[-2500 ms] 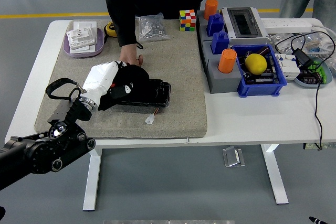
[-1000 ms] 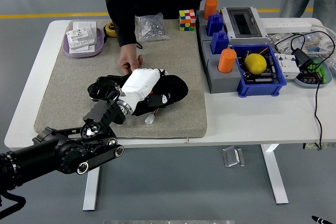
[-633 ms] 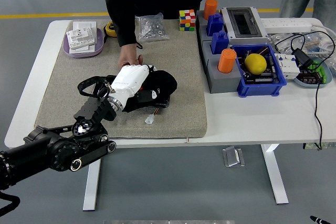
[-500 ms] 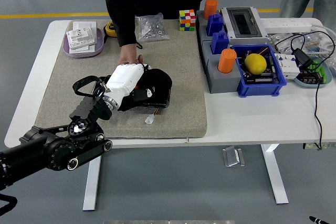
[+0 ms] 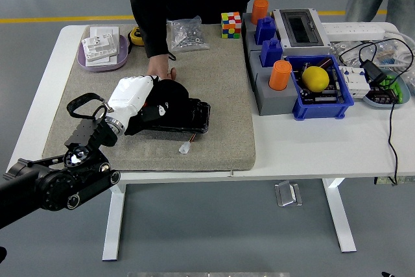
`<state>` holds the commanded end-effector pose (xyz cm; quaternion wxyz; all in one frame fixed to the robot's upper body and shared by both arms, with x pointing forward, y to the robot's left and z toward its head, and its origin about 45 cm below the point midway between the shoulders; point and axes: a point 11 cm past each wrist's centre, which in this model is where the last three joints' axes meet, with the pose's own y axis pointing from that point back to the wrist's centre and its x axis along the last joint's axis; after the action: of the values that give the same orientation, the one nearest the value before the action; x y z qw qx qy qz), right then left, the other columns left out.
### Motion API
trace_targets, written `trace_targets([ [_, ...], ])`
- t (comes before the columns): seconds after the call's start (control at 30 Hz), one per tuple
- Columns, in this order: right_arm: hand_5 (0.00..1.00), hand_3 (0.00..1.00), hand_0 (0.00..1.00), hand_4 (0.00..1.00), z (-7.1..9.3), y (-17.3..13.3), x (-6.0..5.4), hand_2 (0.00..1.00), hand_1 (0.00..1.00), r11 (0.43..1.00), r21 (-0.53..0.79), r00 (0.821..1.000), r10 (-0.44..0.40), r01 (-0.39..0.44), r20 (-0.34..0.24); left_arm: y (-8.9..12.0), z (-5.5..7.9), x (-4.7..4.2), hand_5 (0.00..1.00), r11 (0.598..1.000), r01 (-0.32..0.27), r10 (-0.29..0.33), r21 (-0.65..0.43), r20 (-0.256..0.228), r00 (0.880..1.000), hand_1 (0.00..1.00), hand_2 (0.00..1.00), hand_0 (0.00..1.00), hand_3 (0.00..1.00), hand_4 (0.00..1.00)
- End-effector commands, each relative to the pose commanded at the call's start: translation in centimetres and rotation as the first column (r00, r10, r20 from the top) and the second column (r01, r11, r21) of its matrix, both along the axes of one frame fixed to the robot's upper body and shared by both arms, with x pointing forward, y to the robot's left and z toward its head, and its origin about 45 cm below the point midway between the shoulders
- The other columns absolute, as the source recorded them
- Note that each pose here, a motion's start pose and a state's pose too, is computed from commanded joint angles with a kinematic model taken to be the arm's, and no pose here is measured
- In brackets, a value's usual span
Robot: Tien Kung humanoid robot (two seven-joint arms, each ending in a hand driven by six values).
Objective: Pick the rag up,wipe the panel,place it on the desk
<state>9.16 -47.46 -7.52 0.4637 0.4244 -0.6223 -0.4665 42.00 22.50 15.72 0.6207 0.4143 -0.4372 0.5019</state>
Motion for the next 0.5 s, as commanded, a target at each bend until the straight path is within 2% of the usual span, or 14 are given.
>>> trace_targets([
  [0.23, 0.554, 0.634, 0.778, 0.998, 0.0, 0.0, 0.0, 0.715, 0.651, 1.000, -0.001, 1.000, -0.004, 0.004, 0.002, 2.1, 0.5, 0.38, 0.104, 0.999, -0.043, 0.043, 0.013, 0.013, 0.999, 0.109, 0.573, 0.225, 0.536, 0.461],
  [0.5, 0.554, 0.634, 0.779, 0.998, 0.0, 0.0, -0.1, 0.715, 0.650, 1.000, 0.001, 1.000, -0.013, 0.013, 0.004, 5.4, 0.5, 0.34, 0.103, 0.993, -0.111, 0.111, 0.030, 0.018, 0.994, 0.108, 0.573, 0.224, 0.536, 0.461],
])
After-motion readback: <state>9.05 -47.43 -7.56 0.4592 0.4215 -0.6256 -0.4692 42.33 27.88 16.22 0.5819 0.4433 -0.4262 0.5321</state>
